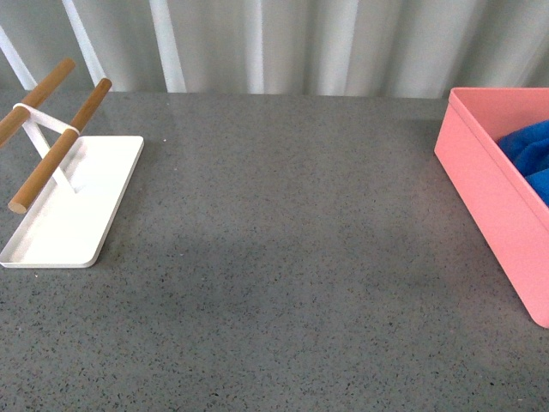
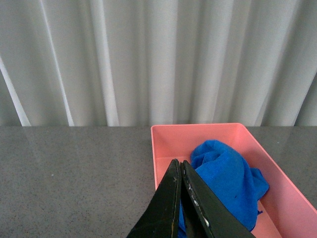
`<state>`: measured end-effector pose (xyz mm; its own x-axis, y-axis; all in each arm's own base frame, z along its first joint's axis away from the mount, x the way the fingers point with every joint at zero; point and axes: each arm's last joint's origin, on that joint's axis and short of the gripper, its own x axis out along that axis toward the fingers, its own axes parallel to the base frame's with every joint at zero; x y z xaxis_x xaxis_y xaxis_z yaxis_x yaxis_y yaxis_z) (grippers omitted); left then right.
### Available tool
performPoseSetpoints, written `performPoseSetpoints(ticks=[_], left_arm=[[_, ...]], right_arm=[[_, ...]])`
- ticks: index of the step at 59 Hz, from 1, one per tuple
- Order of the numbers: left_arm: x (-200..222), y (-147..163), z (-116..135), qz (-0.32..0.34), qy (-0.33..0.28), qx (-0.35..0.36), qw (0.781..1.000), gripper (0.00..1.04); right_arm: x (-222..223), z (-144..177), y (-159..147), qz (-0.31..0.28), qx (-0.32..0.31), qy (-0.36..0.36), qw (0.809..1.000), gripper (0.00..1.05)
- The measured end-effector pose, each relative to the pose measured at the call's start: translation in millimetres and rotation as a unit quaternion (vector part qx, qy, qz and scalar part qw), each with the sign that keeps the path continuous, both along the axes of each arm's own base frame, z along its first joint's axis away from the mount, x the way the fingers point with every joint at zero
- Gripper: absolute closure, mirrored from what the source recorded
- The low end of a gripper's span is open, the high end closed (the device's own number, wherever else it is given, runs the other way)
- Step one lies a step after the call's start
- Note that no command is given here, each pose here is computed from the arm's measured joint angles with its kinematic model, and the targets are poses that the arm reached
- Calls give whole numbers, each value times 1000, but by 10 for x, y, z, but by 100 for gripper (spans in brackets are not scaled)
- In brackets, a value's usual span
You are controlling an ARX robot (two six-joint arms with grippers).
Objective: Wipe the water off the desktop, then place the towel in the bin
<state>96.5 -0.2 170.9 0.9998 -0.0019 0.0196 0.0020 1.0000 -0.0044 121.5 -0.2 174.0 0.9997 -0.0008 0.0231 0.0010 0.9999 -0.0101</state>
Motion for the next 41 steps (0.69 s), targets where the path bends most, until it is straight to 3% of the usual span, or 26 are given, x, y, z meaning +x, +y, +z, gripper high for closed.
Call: performPoseSetpoints(ticks=[41], left_arm=[[0,0,0,0,0,0,1000,7]], right_arm=[[-249,-30,0,0,0,1,1000,101]])
